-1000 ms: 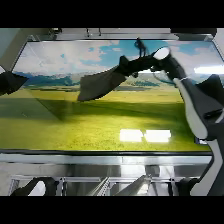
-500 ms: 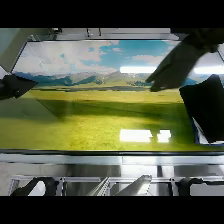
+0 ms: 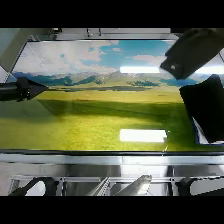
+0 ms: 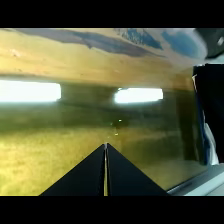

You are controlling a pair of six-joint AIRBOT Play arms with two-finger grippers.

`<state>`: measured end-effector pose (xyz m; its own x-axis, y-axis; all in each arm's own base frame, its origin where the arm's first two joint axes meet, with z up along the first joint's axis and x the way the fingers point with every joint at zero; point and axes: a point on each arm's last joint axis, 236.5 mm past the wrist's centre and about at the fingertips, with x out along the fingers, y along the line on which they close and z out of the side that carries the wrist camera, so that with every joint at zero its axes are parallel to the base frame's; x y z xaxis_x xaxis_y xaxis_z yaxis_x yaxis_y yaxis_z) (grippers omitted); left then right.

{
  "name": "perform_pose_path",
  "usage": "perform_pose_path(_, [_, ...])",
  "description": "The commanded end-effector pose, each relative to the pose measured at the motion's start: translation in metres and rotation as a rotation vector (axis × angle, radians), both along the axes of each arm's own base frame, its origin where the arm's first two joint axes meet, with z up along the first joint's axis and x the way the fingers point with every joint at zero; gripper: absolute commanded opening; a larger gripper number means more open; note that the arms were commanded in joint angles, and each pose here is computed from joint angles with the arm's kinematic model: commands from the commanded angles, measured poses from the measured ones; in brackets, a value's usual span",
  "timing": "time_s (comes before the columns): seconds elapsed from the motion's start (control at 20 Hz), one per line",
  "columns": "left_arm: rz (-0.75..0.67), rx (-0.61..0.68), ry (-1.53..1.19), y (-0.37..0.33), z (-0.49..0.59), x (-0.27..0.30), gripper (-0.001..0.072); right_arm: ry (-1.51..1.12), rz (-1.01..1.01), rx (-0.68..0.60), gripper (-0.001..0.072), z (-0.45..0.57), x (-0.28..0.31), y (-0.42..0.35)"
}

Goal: Fold the shirts.

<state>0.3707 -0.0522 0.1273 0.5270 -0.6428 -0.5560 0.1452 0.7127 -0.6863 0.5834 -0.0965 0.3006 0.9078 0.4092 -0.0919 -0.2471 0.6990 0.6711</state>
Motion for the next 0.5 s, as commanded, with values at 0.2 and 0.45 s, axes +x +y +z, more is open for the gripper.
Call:
perform_pose_path(0.2, [-0.015,-0.019,0.049,0.002,-0.022,0.007,0.0031,0.056,-0.123,-0.313,0.0012,0.003,-0.047,-0.069])
perform_pose_path(0.45, [-0.054,-0.032,0.071,-0.004,-0.022,-0.002,0.0031,0.648,-0.181,-0.257,0.0011,-0.103,-0.132,-0.082])
